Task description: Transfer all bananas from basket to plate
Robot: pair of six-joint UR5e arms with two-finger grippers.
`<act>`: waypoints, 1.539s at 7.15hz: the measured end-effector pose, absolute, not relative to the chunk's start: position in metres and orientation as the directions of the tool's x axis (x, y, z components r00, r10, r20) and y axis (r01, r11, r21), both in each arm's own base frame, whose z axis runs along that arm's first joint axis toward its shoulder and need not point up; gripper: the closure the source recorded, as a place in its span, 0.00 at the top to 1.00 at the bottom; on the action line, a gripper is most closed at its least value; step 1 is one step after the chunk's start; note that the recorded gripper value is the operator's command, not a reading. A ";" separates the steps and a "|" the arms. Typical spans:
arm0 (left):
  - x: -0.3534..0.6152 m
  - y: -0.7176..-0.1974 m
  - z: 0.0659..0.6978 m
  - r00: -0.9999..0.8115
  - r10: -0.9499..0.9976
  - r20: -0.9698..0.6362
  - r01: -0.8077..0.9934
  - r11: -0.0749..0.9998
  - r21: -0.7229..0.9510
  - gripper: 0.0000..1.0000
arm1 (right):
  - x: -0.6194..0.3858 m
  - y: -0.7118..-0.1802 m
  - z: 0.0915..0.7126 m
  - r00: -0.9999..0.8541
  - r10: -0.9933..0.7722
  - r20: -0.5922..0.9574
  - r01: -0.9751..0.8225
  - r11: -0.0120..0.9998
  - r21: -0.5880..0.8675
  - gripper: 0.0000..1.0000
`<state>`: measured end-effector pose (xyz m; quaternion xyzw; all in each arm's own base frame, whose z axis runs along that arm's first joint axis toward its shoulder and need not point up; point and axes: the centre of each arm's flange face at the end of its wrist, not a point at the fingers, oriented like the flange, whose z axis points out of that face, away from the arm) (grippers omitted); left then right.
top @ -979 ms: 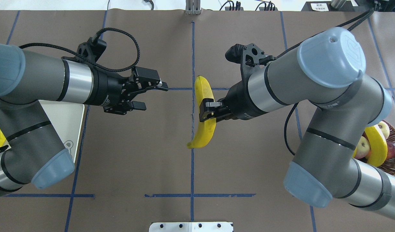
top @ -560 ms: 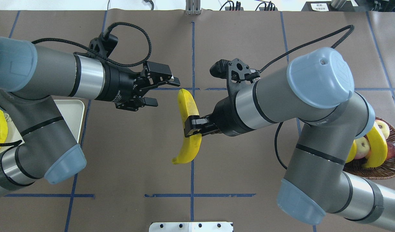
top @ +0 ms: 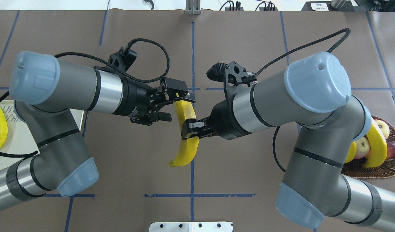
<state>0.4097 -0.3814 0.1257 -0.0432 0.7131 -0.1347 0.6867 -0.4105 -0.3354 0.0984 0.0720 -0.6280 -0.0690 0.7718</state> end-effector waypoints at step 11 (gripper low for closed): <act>0.404 -0.390 0.134 -0.029 -0.265 -0.964 0.149 0.952 -0.266 0.00 | -0.404 -0.332 0.095 0.147 -0.107 0.983 -0.026 0.993 0.112 1.00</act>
